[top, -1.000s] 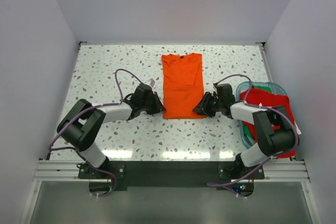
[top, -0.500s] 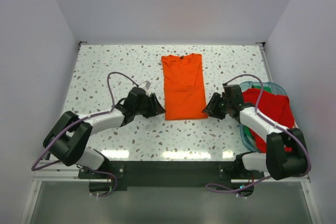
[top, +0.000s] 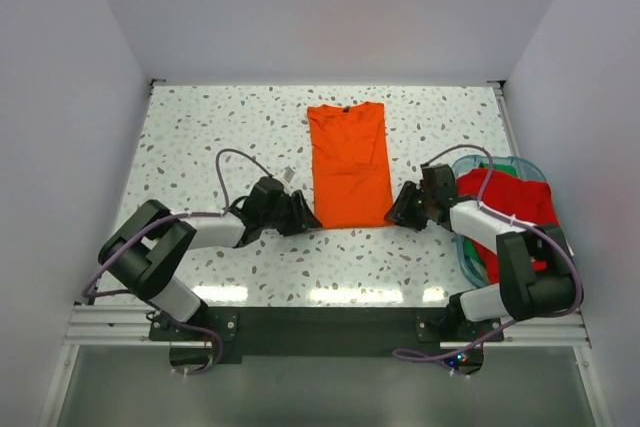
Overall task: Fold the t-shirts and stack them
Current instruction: Fold the tshirt
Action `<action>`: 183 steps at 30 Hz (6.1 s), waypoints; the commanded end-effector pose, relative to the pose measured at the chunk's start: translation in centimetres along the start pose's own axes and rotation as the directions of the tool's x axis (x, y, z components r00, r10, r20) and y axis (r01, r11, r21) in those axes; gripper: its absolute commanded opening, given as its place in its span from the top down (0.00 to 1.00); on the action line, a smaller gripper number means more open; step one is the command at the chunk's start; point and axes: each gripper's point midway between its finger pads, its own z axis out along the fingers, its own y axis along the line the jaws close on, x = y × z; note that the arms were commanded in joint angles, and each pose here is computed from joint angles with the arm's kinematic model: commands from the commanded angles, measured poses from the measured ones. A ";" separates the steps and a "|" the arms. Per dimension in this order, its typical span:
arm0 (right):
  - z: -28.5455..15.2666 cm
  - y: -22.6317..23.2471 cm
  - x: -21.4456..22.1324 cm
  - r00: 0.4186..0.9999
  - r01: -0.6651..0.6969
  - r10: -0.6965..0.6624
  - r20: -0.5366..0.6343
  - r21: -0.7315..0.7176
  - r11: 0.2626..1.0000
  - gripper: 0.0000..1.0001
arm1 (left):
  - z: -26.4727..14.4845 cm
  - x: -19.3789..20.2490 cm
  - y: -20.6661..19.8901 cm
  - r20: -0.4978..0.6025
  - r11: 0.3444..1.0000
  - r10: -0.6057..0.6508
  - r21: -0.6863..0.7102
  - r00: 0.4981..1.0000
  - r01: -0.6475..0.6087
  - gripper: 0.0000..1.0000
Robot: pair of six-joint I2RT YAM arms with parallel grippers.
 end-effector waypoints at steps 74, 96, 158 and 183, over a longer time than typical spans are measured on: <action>-0.8 10.1 -16.7 0.990 0.064 -0.051 0.129 -0.103 0.993 1.00 | 0.2 -23.4 -11.1 0.310 0.990 0.140 -0.066 0.940 -0.126 1.00; 3.4 9.1 -21.1 0.977 0.099 -0.098 0.190 0.005 0.995 0.46 | 3.9 -25.5 -3.0 0.272 0.998 0.059 -0.046 0.960 -0.049 0.52; 9.6 8.7 -22.6 0.984 0.116 -0.123 0.128 0.067 0.991 0.60 | 6.9 -28.5 -2.6 0.382 0.996 0.048 0.050 0.923 -0.073 1.00; 8.3 9.3 -23.3 0.979 0.089 -0.095 0.182 0.040 0.995 0.35 | 7.9 -28.2 3.9 0.342 0.996 0.033 -0.084 0.939 -0.005 1.00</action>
